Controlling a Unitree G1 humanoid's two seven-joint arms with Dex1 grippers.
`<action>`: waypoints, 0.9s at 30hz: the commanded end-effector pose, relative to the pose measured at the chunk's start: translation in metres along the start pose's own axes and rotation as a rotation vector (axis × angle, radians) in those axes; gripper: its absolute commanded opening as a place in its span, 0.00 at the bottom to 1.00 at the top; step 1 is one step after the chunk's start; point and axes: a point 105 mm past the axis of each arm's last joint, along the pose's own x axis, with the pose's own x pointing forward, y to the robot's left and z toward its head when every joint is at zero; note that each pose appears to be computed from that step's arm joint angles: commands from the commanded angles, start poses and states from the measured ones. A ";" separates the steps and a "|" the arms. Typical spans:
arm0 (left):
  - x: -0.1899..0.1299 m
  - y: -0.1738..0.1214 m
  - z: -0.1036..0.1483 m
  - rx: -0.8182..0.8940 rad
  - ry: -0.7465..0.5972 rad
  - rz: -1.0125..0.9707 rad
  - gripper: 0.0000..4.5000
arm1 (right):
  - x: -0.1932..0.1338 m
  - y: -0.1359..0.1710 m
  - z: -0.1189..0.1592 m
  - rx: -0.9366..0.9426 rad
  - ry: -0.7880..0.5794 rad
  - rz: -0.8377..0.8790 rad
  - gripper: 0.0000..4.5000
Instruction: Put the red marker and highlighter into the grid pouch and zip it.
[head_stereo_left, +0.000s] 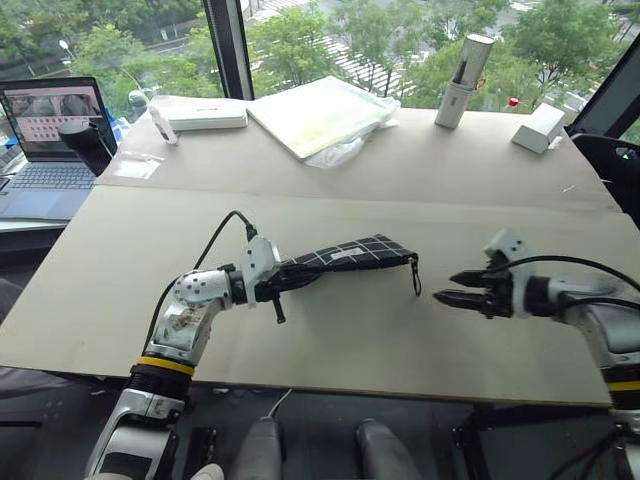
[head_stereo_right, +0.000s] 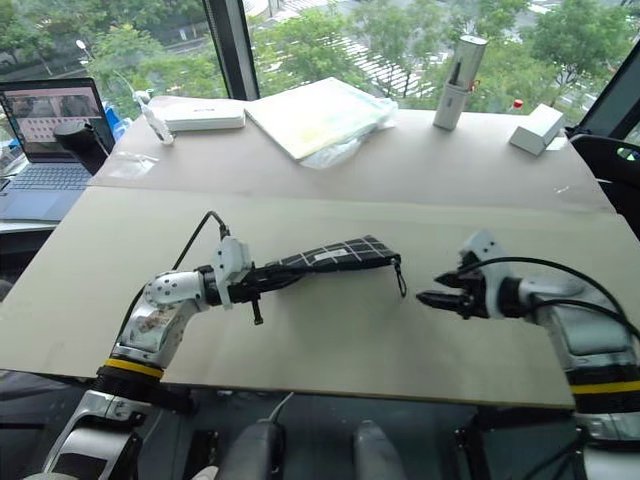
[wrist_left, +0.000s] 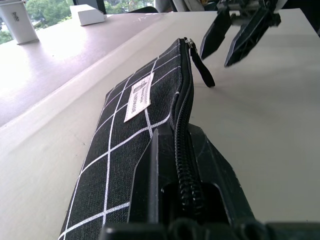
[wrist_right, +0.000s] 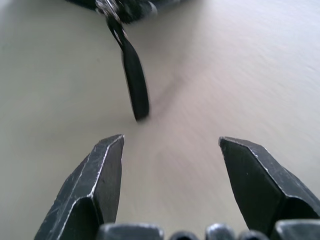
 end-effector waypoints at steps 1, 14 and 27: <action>0.012 0.006 0.010 0.098 -0.027 -0.072 0.00 | -0.039 0.012 0.017 -0.122 -0.099 0.035 0.76; 0.026 0.013 -0.004 0.252 0.004 -0.213 0.00 | -0.045 0.046 0.006 -0.070 -0.173 0.062 0.76; 0.010 0.014 0.011 -0.025 -0.149 -0.136 0.94 | -0.034 0.045 0.001 -0.051 -0.168 0.062 0.77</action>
